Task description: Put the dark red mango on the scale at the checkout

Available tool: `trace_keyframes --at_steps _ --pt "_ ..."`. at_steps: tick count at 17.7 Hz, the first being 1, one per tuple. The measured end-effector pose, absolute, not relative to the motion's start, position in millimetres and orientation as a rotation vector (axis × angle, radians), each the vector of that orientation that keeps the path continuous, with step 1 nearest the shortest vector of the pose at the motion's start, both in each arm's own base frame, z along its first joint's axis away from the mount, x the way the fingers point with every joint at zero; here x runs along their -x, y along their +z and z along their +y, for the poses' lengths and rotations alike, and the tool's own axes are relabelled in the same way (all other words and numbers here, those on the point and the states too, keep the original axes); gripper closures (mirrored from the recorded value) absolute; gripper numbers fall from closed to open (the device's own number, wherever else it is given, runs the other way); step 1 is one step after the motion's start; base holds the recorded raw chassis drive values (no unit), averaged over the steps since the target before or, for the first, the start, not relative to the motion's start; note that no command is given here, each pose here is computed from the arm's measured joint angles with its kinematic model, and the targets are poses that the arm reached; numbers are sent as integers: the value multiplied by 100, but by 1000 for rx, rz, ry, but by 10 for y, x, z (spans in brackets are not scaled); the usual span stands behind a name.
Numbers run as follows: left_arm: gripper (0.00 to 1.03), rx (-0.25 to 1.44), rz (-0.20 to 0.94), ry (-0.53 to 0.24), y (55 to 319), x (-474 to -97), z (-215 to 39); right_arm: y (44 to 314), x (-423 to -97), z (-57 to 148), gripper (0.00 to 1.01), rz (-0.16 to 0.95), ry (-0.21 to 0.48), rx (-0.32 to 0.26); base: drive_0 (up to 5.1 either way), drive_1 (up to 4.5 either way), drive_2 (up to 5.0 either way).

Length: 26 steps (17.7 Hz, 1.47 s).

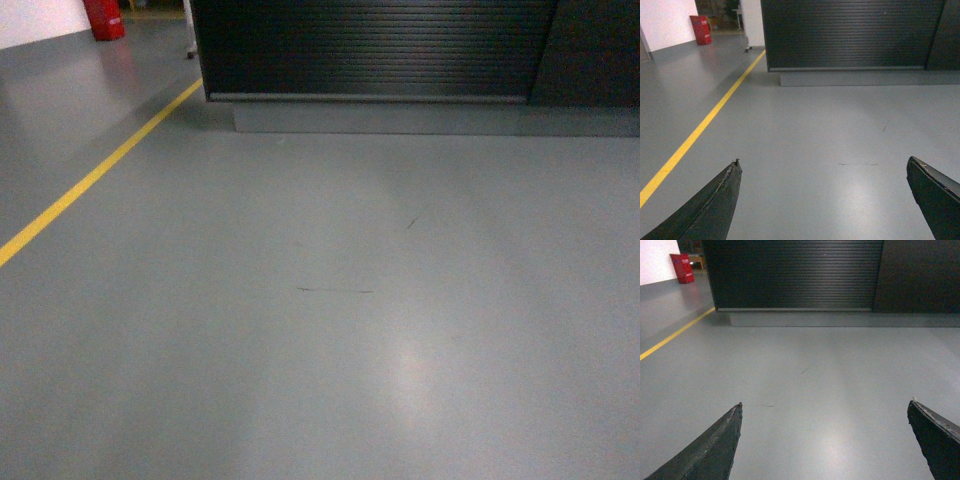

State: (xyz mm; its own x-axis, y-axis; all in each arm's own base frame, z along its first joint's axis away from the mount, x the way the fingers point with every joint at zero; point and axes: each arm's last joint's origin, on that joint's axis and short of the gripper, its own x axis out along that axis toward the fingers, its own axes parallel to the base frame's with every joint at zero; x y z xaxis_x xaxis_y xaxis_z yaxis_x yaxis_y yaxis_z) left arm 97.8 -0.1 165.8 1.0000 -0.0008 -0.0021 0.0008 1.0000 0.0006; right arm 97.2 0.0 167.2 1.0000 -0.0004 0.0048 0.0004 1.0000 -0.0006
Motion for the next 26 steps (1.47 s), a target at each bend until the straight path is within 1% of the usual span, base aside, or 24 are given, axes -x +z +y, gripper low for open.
trace_keyframes --at_steps 26 --pt "5 -1 4 -2 1656 -978 -1 1671 -972 0 3 -4 0 1 1 426 -425"
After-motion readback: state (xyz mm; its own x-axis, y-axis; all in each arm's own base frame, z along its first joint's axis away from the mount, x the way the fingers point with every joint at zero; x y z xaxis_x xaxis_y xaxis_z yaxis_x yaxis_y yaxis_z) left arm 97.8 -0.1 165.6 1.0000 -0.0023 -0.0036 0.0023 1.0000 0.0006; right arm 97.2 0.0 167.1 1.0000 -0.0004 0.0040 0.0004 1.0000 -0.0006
